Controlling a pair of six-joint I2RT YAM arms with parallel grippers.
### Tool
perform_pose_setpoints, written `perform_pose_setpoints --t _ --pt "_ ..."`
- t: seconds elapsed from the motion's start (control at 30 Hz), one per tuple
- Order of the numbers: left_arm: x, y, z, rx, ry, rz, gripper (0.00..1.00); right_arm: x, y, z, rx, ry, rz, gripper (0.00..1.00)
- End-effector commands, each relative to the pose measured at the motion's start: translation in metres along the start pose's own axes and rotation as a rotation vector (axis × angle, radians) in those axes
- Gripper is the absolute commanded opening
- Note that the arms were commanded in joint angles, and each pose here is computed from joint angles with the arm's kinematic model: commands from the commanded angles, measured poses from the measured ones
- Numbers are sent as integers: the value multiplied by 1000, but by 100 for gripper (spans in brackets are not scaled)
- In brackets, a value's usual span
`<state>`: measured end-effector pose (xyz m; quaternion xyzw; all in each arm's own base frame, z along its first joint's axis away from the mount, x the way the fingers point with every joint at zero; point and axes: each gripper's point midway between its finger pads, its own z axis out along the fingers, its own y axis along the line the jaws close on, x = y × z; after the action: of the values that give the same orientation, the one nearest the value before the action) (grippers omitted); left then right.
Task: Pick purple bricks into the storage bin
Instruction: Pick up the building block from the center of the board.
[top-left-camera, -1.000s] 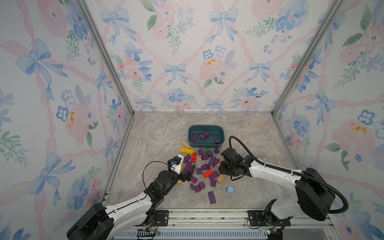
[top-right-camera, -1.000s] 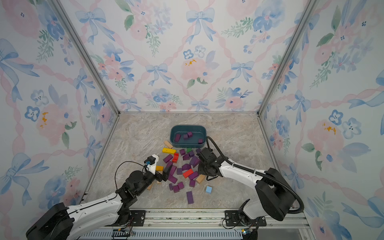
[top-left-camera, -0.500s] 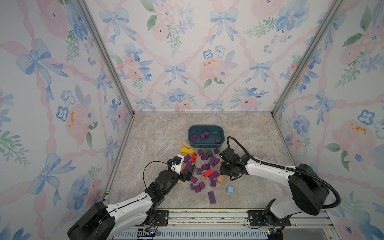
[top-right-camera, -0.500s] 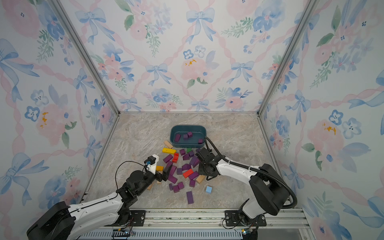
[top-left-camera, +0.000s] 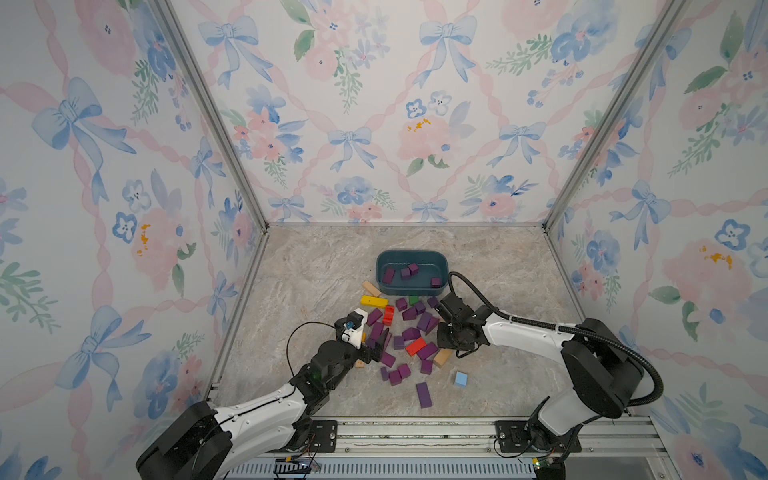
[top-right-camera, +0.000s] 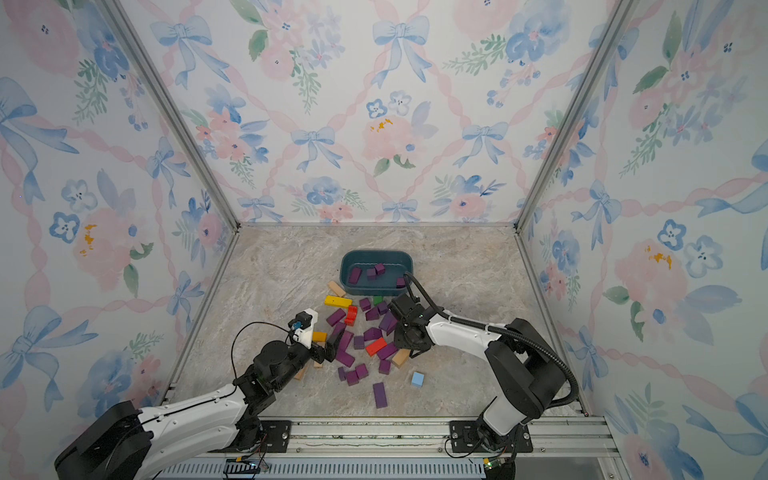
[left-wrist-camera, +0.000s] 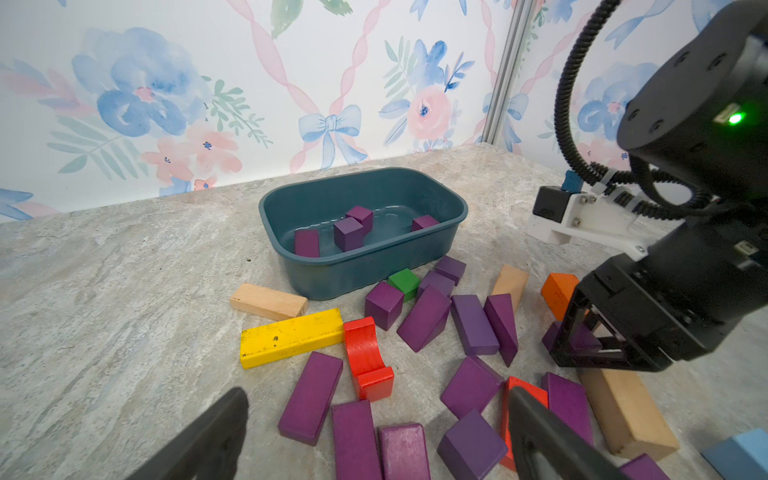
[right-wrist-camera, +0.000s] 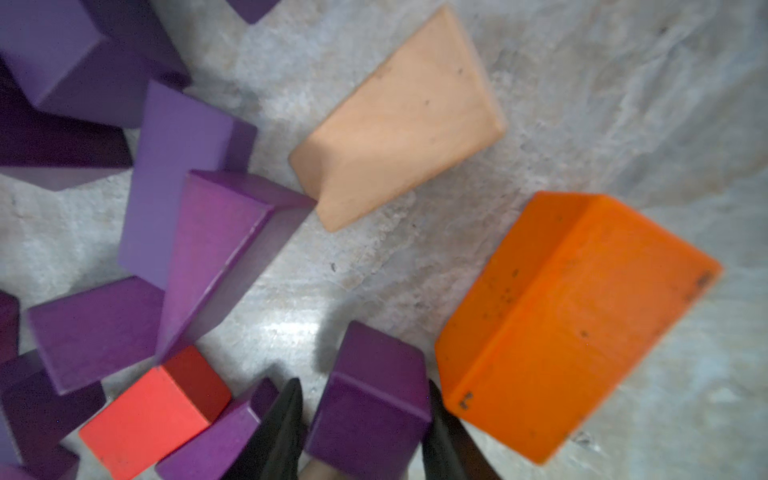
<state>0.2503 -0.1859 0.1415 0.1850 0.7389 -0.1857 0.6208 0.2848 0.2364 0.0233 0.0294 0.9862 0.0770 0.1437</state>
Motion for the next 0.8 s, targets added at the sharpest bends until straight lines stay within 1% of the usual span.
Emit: perform_pose_setpoints --t 0.0,0.17,0.3,0.57,0.77 --pt "-1 0 -1 -6 -11 -9 98 -7 5 4 10 5 -25 42" --pt "-1 1 0 -10 -8 -8 98 -11 5 1 47 -11 -59 36" --pt "1 2 0 -16 -3 -6 98 -14 7 -1 46 -20 -68 31" --pt "1 3 0 -20 -2 -4 98 -15 6 -5 54 -25 -82 30" --pt "1 3 1 -22 -3 -4 98 -34 20 -29 9 -76 -98 30"
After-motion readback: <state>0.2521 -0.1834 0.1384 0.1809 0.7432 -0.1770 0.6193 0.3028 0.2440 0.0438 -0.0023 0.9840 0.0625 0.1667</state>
